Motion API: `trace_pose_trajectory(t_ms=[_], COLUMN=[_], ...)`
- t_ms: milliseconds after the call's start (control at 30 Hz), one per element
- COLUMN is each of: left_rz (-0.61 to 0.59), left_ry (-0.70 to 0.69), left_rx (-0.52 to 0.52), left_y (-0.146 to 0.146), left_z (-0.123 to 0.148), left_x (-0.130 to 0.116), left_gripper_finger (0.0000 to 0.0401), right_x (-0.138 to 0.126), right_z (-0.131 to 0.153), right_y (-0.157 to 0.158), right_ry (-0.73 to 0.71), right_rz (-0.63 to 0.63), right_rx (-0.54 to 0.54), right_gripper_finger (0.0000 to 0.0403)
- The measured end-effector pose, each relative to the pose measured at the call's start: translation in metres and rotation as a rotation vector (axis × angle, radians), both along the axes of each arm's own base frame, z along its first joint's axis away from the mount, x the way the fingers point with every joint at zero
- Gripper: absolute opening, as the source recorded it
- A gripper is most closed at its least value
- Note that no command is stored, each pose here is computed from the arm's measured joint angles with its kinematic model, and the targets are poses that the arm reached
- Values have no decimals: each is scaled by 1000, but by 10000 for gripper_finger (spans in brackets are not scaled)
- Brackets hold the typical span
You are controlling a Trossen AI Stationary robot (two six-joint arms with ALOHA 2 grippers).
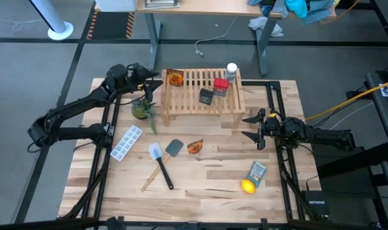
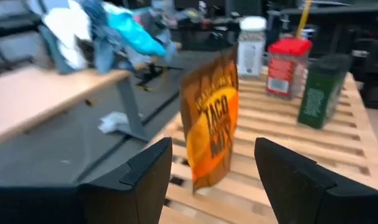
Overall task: Shelf spices
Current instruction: Remove the orange seasoning pack from the shelf
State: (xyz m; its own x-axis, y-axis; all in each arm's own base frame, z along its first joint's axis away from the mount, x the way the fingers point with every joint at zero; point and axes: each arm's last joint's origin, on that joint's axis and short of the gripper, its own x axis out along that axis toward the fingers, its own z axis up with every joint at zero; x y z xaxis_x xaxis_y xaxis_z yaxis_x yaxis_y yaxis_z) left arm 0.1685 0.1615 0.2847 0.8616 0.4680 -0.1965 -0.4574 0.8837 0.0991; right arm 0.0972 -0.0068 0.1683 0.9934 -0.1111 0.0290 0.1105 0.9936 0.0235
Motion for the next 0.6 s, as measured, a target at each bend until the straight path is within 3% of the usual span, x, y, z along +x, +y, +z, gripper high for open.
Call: trace_pose_trajectory(t_ms=[233,600], left_rz=[-12,-129], left_ry=[30,-70], left_rx=[-24,-25], left_y=[21,38], left_z=[-19,-33], left_x=[8,28], left_gripper_finger=[221,221], right_x=[0,0], right_z=[0,0], right_y=[0,0], right_ry=[0,1], right_rz=[0,0], right_rx=[0,0], right_gripper_finger=[277,277])
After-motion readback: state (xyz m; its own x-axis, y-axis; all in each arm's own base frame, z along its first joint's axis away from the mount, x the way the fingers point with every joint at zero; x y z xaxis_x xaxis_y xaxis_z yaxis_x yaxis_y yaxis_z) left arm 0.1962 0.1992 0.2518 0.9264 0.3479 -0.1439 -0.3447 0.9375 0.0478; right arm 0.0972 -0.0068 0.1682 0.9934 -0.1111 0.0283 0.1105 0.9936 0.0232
